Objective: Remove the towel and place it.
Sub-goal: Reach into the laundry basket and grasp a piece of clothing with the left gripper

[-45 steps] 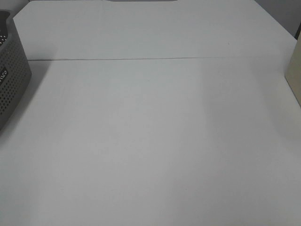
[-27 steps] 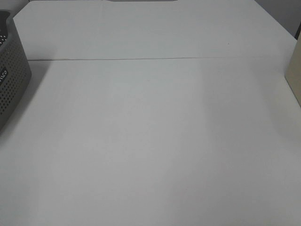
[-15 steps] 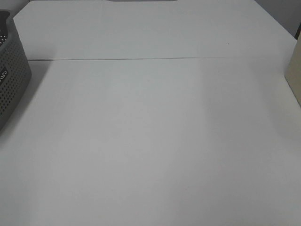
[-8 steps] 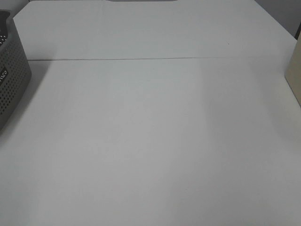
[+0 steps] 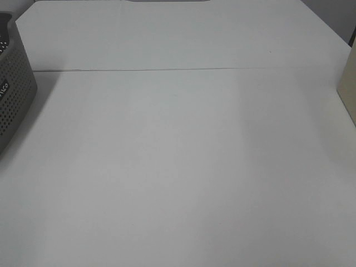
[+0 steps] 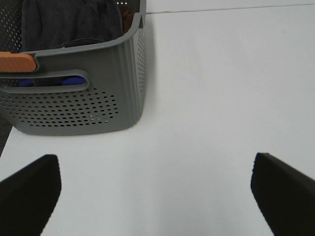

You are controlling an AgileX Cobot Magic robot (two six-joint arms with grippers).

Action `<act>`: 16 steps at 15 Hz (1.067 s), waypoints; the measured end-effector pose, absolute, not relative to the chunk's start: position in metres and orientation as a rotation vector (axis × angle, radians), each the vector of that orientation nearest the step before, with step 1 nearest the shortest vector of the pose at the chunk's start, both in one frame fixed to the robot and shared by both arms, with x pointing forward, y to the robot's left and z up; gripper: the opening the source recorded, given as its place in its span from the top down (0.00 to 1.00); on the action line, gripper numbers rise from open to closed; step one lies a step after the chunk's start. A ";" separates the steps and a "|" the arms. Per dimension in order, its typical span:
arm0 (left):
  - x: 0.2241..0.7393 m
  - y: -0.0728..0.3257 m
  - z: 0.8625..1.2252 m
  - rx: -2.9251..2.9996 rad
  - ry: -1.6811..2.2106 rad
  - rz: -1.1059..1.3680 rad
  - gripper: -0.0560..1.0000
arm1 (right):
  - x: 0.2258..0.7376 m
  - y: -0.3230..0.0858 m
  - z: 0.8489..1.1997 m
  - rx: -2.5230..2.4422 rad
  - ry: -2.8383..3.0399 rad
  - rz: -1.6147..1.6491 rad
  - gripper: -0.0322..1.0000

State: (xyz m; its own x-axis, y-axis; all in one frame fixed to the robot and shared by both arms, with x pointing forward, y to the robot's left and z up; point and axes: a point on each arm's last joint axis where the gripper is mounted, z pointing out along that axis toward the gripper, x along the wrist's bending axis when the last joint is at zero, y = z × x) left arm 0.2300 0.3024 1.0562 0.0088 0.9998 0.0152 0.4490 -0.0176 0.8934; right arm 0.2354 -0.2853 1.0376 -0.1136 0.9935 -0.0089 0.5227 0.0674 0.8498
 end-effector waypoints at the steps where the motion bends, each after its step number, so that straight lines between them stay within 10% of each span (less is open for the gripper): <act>1: 0.230 0.302 1.056 1.560 1.531 0.961 0.01 | 0.235 -0.285 1.038 1.520 1.712 0.944 0.25; 8: 0.235 0.304 1.069 1.687 1.513 0.999 0.01 | 0.235 -0.285 1.038 1.520 1.712 0.944 0.25; 16: 0.353 0.329 1.171 2.415 1.416 1.238 0.01 | 0.235 -0.285 1.038 1.520 1.712 0.944 0.25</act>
